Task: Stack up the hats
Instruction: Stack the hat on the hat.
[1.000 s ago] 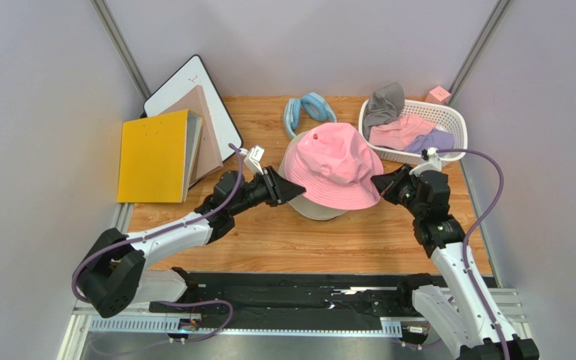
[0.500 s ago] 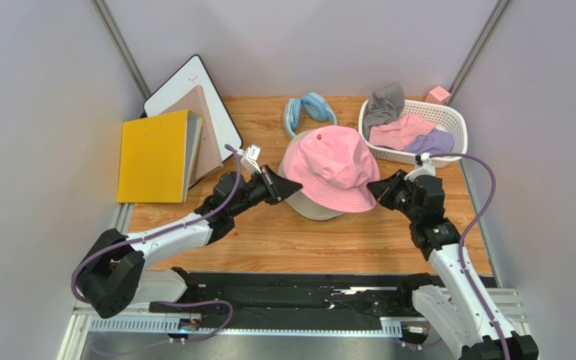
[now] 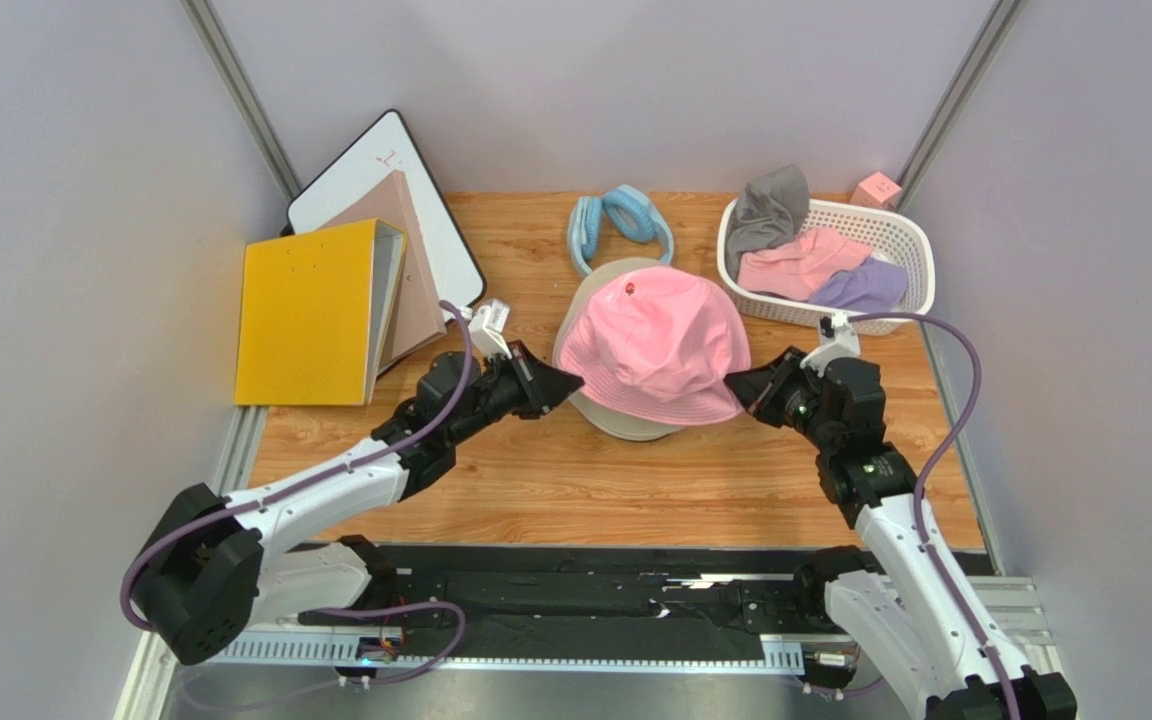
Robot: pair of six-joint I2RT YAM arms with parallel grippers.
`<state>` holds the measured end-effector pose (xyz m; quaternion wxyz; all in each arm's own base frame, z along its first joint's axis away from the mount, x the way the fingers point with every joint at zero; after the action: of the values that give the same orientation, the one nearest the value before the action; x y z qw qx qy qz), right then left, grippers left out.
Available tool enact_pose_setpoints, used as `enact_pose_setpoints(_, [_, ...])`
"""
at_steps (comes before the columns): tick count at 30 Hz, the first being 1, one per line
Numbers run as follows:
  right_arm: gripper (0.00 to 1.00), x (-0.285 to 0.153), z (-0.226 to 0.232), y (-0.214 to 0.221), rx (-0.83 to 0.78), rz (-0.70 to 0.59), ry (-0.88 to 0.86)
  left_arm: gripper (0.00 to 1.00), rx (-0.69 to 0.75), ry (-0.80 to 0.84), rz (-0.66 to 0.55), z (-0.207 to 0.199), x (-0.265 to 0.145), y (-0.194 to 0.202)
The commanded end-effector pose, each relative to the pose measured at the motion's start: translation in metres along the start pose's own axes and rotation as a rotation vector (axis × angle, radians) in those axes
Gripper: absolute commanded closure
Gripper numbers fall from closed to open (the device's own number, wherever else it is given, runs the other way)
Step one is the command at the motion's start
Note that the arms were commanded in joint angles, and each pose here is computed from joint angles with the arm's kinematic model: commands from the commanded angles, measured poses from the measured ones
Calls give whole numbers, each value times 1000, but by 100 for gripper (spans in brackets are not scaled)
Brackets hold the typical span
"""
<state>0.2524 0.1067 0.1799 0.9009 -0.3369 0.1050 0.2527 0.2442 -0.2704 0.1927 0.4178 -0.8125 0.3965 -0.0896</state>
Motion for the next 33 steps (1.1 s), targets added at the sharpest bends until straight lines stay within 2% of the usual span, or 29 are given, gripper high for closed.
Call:
enact_pose_setpoints(1, [93, -1, -6, 5, -38, 6, 1, 100, 91, -158, 66, 43, 2, 11])
enact_pose_setpoints(3, [83, -4, -6, 4, -45, 4, 11, 100, 111, -182, 82, 52, 4, 10])
enact_pose_setpoints(6, [52, -10, 0, 0, -74, 0, 2, 100, 122, -213, 96, 67, 4, 8])
enact_pose_setpoints(9, [43, -17, 11, -9, -103, -11, -26, 100, 127, -206, 110, 70, 7, 5])
enact_pose_setpoints(17, [39, -21, 60, -48, -179, -53, -223, 100, 162, -194, 126, 69, 10, -3])
enact_pose_setpoints(20, [38, -12, 87, -57, -215, -3, -349, 100, 176, -195, 129, 70, 10, -6])
enact_pose_setpoints(24, [32, -3, 111, -67, -285, 38, -480, 100, 192, -188, 138, 70, 12, -10])
enact_pose_setpoints(33, [28, 22, 118, -92, -370, 70, -543, 100, 263, -193, 155, 70, 15, -20])
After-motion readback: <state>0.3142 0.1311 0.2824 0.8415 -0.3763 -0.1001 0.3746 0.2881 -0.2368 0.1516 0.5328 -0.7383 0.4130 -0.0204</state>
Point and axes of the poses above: each gripper's point midway between its finger pads, its own x axis out along the fingers, its own z axis along the line the jaws close on, y = z × x, the point moved 2 cm from there along -x, back along the fingers, and after that the axes turned 10 degrees about x, right-handed, at the moved point
